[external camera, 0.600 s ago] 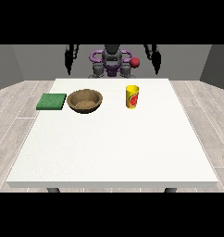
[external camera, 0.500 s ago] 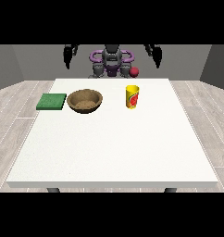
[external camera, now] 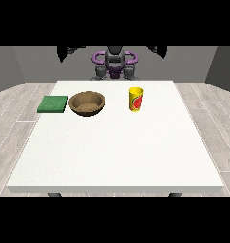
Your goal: Pick the cup and pour the ball into the bowl, then pick the bowl and place it on the pad
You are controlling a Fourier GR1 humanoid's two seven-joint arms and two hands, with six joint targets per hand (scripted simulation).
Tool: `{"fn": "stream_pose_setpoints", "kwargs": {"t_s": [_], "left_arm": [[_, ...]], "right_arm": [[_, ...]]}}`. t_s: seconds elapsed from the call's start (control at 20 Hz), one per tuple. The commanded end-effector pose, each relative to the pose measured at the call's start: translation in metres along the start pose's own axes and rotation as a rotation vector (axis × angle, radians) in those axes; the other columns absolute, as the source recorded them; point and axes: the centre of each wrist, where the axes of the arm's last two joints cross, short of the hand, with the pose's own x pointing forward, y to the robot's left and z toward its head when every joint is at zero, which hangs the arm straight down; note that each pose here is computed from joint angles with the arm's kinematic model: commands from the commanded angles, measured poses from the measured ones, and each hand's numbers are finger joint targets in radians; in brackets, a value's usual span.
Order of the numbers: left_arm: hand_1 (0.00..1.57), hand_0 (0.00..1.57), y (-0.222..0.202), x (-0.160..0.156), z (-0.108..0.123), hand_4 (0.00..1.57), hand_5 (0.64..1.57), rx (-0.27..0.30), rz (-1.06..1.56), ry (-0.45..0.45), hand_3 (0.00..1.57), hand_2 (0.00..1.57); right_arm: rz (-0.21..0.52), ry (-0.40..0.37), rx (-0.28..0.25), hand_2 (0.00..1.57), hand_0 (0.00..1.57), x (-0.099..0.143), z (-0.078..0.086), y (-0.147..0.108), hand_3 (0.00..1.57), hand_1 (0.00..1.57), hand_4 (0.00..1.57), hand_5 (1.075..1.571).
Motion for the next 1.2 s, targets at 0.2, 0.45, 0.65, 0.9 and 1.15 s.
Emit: {"fn": "stream_pose_setpoints", "kwargs": {"t_s": [0.2, 0.45, 0.65, 0.9, 1.15], "left_arm": [[0.00, 0.00, 0.010, 0.020, -0.022, 0.00, 1.406, -0.017, 0.029, -0.099, 0.00, 0.00], [0.00, 0.00, -0.013, 0.026, -0.061, 0.00, 1.416, 0.001, -0.002, -0.239, 0.00, 0.00], [0.00, 0.00, -0.005, 0.010, -0.074, 0.00, 1.393, 0.002, 0.027, -0.302, 0.00, 0.00], [0.00, 0.00, 0.010, -0.024, -0.090, 0.00, 1.361, 0.072, 0.011, -0.264, 0.00, 0.00], [0.00, 0.00, -0.040, -0.016, -0.115, 0.00, 1.386, 0.028, -0.020, -0.317, 0.00, 0.00]], "right_arm": [[-0.062, -0.089, 0.017, 0.00, 0.00, -0.003, -0.011, -0.001, 0.00, 0.00, 0.00, 1.571], [-0.068, -0.199, 0.027, 0.00, 0.00, -0.005, -0.038, 0.011, 0.00, 0.00, 0.00, 1.569], [-0.050, -0.283, 0.060, 0.00, 0.00, 0.005, -0.056, 0.012, 0.00, 0.00, 0.00, 1.568], [-0.073, -0.280, 0.109, 0.00, 0.00, 0.011, -0.058, 0.032, 0.00, 0.00, 0.00, 1.570], [-0.047, -0.327, 0.090, 0.00, 0.00, 0.008, -0.083, 0.030, 0.00, 0.00, 0.00, 1.570]]}}
